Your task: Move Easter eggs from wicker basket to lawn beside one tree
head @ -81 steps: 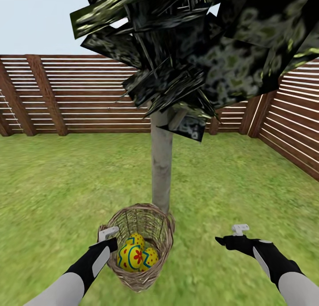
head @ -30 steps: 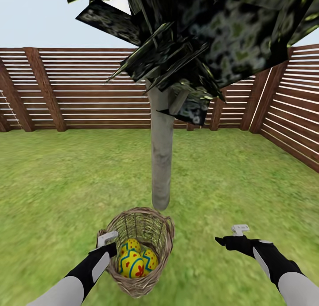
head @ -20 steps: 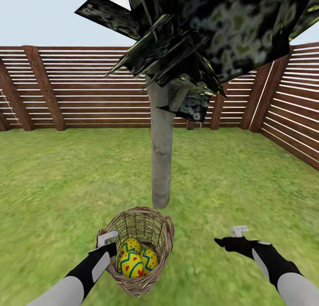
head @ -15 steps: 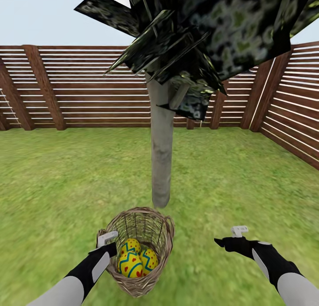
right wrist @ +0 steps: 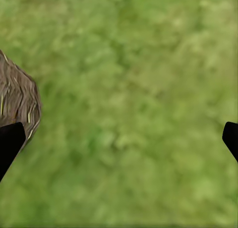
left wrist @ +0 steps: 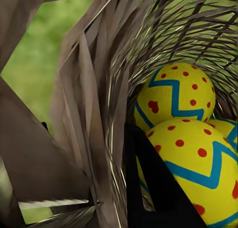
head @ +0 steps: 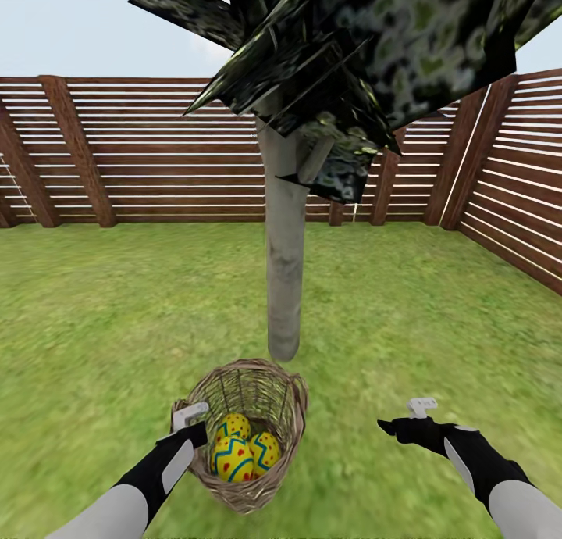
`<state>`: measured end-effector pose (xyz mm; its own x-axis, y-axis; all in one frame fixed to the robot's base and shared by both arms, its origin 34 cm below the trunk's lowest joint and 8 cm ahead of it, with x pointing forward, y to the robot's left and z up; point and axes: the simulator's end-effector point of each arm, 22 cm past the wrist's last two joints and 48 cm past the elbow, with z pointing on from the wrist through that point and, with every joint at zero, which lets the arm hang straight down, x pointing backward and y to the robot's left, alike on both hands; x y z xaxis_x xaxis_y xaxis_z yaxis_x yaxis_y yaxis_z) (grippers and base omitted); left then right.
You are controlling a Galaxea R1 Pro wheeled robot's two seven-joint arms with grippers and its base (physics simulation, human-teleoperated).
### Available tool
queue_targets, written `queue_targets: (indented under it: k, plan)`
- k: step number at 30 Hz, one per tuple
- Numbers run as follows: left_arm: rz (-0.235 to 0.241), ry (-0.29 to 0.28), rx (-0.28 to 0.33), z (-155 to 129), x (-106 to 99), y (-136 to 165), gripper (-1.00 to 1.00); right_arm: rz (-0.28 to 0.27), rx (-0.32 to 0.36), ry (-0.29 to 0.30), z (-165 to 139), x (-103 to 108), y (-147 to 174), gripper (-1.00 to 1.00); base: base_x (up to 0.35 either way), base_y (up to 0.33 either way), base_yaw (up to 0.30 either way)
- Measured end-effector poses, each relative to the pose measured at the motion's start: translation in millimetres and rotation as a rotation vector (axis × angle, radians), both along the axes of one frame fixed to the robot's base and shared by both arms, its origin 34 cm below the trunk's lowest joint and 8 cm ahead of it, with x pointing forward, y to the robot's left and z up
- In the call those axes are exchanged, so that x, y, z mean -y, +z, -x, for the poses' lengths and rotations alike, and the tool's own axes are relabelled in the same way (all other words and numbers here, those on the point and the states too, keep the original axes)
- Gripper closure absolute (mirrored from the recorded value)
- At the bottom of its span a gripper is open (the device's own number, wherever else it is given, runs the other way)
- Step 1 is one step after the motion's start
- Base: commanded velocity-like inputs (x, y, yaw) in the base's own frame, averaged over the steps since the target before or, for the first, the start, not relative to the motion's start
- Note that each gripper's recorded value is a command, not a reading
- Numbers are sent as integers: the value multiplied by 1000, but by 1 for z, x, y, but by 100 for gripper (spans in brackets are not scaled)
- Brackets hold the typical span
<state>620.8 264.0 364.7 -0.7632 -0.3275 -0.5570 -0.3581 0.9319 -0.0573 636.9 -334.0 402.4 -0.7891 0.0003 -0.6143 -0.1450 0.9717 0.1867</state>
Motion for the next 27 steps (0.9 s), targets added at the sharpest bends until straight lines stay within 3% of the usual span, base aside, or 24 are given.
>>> queue_targets:
  k: [3, 4, 5, 17, 27]
  plan:
    - [0, -1, 1, 0, 0, 0, 100, 0, 0, 0, 0, 0, 0, -100, 0, 0, 0]
    - [0, -1, 1, 0, 0, 0, -100, 0, 0, 0, 0, 0, 0, -100, 0, 0, 0]
    - [-23, -9, -28, 9, -3, -7, -100, 0, -1, 0, 0, 0, 0, -100, 0, 0, 0]
    - [-23, -9, -29, 10, -4, -8, -100, 0, -1, 0, 0, 0, 0, -100, 0, 0, 0]
    - [-27, -4, -7, 1, -5, 17, -100, 1, -1, -1, -5, 1, 21, -100, 0, 0, 0]
